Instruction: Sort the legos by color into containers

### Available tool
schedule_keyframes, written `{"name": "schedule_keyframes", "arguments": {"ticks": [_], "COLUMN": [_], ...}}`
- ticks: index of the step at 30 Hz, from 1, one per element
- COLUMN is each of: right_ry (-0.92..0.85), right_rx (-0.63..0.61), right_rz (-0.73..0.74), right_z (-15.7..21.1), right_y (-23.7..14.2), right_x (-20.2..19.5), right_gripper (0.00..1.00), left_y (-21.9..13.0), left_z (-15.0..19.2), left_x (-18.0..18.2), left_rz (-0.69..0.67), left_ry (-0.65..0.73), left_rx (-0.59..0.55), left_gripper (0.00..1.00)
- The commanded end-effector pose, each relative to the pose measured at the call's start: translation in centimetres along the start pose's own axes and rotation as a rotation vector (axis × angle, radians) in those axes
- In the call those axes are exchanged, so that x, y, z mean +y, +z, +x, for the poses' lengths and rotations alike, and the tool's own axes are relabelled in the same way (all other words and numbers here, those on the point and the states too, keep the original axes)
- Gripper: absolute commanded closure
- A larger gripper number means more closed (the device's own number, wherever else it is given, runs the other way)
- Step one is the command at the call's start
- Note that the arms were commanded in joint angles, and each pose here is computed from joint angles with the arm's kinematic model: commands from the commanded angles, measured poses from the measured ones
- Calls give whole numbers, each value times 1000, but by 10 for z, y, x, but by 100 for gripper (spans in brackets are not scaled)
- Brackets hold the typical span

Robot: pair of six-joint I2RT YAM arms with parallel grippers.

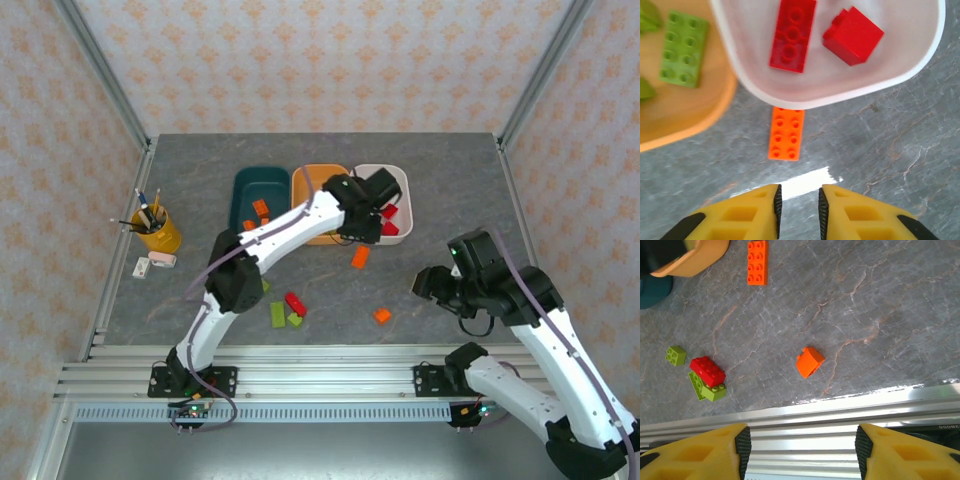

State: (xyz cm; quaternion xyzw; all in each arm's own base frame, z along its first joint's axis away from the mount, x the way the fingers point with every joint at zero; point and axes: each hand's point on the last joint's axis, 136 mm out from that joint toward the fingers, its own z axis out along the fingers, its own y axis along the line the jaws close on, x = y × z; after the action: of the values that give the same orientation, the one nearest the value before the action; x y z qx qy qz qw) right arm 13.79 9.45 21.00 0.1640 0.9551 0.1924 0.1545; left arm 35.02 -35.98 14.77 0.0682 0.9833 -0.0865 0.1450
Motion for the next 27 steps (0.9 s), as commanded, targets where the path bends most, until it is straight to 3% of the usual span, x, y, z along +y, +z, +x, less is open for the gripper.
{"name": "schedule_keyframes", "arguments": {"ticks": [1,3,6,12,22,27], "right_ry": [-36,-32,-24,-10,-2,-1], "right_rx": [-25,-15,-7,-11,-21,-21], "right_rz": [-37,-36,-37,-39,-39,-35], "right_z": [-7,-6,-3,0,2,2], "right_y": [0,4,6,6,2,2], "right_x": [10,10,8,4,1,-1], "right_gripper": [41,41,41,41,41,41], "left_y": [11,25,47,76,112,124], "left_z": [8,19,28,17,26,35], "left_x": [3,4,3,-6,9,15], "left_rz": [11,12,-7,-50,-133,-156], "left_ry": [0,-14,-34,-24,5,3], "left_rx": [33,77,114,103,150,190], "left_gripper": [61,52,49,37,36,45]}}
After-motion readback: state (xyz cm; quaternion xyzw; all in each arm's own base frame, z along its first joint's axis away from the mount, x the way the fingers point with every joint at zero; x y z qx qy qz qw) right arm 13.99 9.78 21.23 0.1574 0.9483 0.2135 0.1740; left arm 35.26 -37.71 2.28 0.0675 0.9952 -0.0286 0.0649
